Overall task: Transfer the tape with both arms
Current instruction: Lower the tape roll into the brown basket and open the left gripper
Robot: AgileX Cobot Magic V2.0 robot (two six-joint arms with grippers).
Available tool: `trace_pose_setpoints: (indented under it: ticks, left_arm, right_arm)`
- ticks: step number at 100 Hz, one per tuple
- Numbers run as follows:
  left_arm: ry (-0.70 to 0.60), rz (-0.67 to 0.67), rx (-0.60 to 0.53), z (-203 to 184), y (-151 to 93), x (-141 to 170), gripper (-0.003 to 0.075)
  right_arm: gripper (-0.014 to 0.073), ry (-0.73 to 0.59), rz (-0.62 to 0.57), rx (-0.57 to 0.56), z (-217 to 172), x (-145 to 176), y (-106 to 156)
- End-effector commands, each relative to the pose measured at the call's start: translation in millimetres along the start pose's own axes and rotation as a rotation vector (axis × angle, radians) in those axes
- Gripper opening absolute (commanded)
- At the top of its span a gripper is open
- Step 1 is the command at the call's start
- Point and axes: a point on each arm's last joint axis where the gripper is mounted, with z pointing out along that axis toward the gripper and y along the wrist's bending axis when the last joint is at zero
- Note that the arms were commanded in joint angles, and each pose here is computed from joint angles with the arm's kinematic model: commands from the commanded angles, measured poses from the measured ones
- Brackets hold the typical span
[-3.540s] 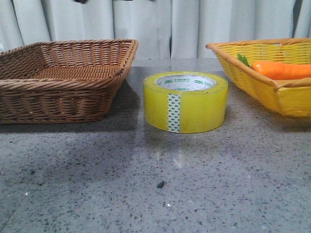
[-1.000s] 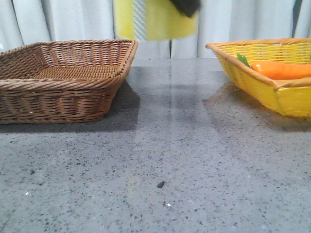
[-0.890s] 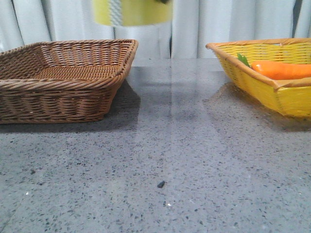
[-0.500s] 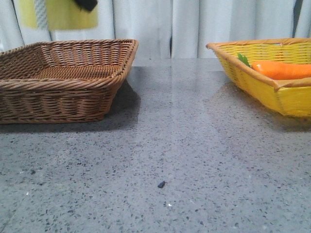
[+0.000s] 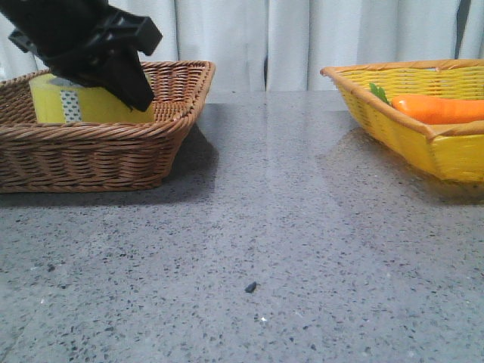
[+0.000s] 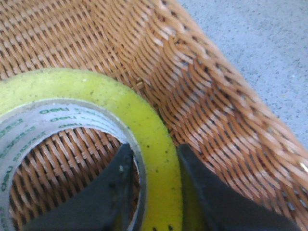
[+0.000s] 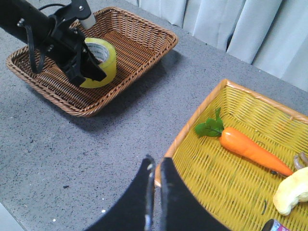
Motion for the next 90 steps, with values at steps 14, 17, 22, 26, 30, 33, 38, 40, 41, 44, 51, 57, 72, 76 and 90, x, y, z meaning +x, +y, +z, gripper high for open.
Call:
trace_pose_setpoints:
  ticks: [14, 17, 22, 26, 30, 33, 38, 40, 41, 44, 51, 57, 72, 76, 90]
  left_arm:
    - [-0.143, -0.015, -0.012, -15.0, -0.5, -18.6, -0.0020]
    - [-0.139, -0.015, -0.011, -14.9, -0.6, -18.2, -0.0020]
    - [-0.134, -0.015, -0.010, -14.8, -0.7, -17.8, -0.0005]
    - [-0.128, -0.015, -0.008, -14.8, -0.8, -17.2, 0.0026]
    - [-0.124, -0.015, -0.007, -14.7, -0.9, -16.8, 0.0084]
    - [-0.124, -0.016, -0.006, -14.7, -1.0, -16.9, 0.0132]
    - [-0.124, -0.016, -0.006, -14.7, -1.0, -16.9, 0.0235]
    - [-0.124, -0.016, -0.006, -14.7, -1.0, -16.9, 0.0258]
    - [-0.126, -0.016, -0.006, -15.4, -1.1, -17.0, 0.0281]
    - [-0.126, -0.016, -0.006, -15.4, -1.1, -17.0, 0.0320]
    - [-0.133, -0.015, -0.006, -19.2, -1.5, -17.8, 0.0365]
    - [-0.150, -0.013, -0.006, -25.7, -2.2, -20.0, 0.0365]
    - [-0.236, -0.001, -0.005, -63.6, -6.7, -25.5, 0.0362]
    - [-0.265, 0.004, -0.003, -78.0, -8.6, -26.3, 0.0343]
    - [-0.360, 0.018, -0.001, -126.2, -14.8, -19.0, 0.0184]
  right_arm:
    - [-0.0074, -0.097, -0.009, 0.012, -6.0, -11.5, -1.9]
    - [-0.0074, -0.097, -0.009, 0.012, -6.0, -11.5, -1.9]
    - [-0.0074, -0.097, -0.009, 0.012, -6.0, -11.5, -1.9]
    - [-0.0074, -0.097, -0.009, 0.012, -6.0, -11.5, -1.9]
    - [-0.0074, -0.097, -0.009, 0.012, -6.0, -11.5, -1.9]
    - [-0.0074, -0.097, -0.009, 0.012, -6.0, -11.5, -1.9]
    - [-0.0074, -0.097, -0.009, 0.012, -6.0, -11.5, -1.9]
    - [-0.0074, -0.097, -0.009, 0.012, -6.0, -11.5, -1.9]
    - [-0.0074, -0.097, -0.009, 0.012, -6.0, -11.5, -1.9]
    - [-0.0074, -0.097, -0.009, 0.012, -6.0, -11.5, -1.9]
    - [-0.0074, -0.097, -0.009, 0.012, -6.0, -11.5, -1.9]
    - [-0.0074, -0.097, -0.009, 0.012, -6.0, -11.5, -1.9]
    - [-0.0074, -0.101, -0.009, 0.012, -5.9, -11.9, -1.9]
    - [-0.0074, -0.099, -0.009, 0.012, -5.5, -11.1, -1.8]
    - [-0.0074, -0.153, -0.014, 0.010, -1.1, -3.0, 0.0]
